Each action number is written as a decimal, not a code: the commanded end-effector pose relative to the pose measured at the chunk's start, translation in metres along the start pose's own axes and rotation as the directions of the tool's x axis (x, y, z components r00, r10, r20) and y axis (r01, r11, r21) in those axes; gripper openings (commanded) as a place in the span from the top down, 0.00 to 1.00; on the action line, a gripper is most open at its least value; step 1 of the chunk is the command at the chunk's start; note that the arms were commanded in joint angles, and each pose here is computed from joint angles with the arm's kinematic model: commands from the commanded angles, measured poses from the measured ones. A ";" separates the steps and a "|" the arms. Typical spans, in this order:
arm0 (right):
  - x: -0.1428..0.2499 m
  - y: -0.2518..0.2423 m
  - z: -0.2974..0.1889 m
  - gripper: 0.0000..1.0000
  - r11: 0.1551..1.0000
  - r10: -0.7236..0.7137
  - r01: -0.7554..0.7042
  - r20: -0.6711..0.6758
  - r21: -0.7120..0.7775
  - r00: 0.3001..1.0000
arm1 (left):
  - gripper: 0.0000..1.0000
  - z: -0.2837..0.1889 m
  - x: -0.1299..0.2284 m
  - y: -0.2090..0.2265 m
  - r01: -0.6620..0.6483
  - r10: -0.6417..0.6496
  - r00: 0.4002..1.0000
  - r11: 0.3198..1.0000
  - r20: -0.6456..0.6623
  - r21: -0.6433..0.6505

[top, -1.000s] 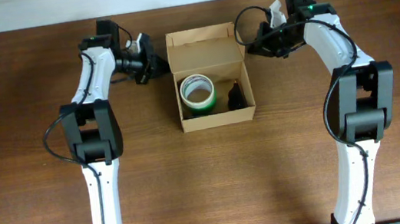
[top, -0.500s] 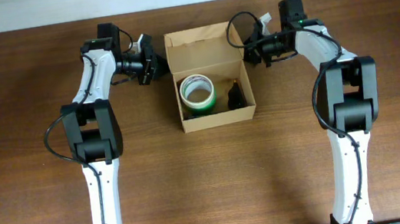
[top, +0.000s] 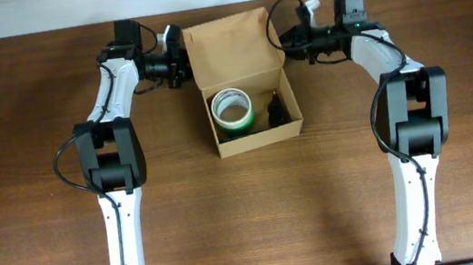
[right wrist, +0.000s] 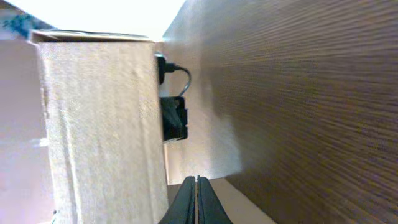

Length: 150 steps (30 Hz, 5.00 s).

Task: Pack container
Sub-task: 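Grip the lid flap edges with both grippers and lift it upright, then swing the lid forward over the box opening with both grippers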

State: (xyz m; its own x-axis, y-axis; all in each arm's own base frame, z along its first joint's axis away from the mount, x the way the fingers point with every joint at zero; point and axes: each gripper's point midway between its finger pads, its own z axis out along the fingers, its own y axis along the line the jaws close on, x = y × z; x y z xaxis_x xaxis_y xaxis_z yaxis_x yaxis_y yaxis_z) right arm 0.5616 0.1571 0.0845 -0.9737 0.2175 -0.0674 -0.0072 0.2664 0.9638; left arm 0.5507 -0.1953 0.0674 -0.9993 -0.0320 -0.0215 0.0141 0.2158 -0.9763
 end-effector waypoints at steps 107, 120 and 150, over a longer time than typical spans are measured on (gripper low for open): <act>0.123 0.085 -0.071 0.96 0.440 -0.188 0.455 -0.416 0.775 0.890 | 0.98 -0.001 0.063 -0.084 -0.380 0.340 0.903 0.337 -0.265 -0.862; 0.133 0.094 -0.084 0.96 0.413 -0.170 0.456 -0.425 0.789 0.889 | 0.98 -0.036 0.067 -0.142 -0.372 0.442 0.865 0.247 -0.238 -0.895; 0.163 0.115 -0.064 0.96 0.350 -0.272 0.536 -0.464 0.768 0.843 | 0.98 -0.071 0.183 -0.115 -0.439 0.183 0.892 0.135 -0.413 -0.888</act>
State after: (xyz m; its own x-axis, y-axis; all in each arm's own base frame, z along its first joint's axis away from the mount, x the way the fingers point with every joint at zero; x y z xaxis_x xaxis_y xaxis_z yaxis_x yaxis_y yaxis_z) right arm 0.3912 0.1626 0.2142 -0.9109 -0.3393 -0.2348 -0.3657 0.9274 0.0787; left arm 0.3703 -0.1461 0.2022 -0.9129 0.3865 -0.1314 0.3749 0.9211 0.1049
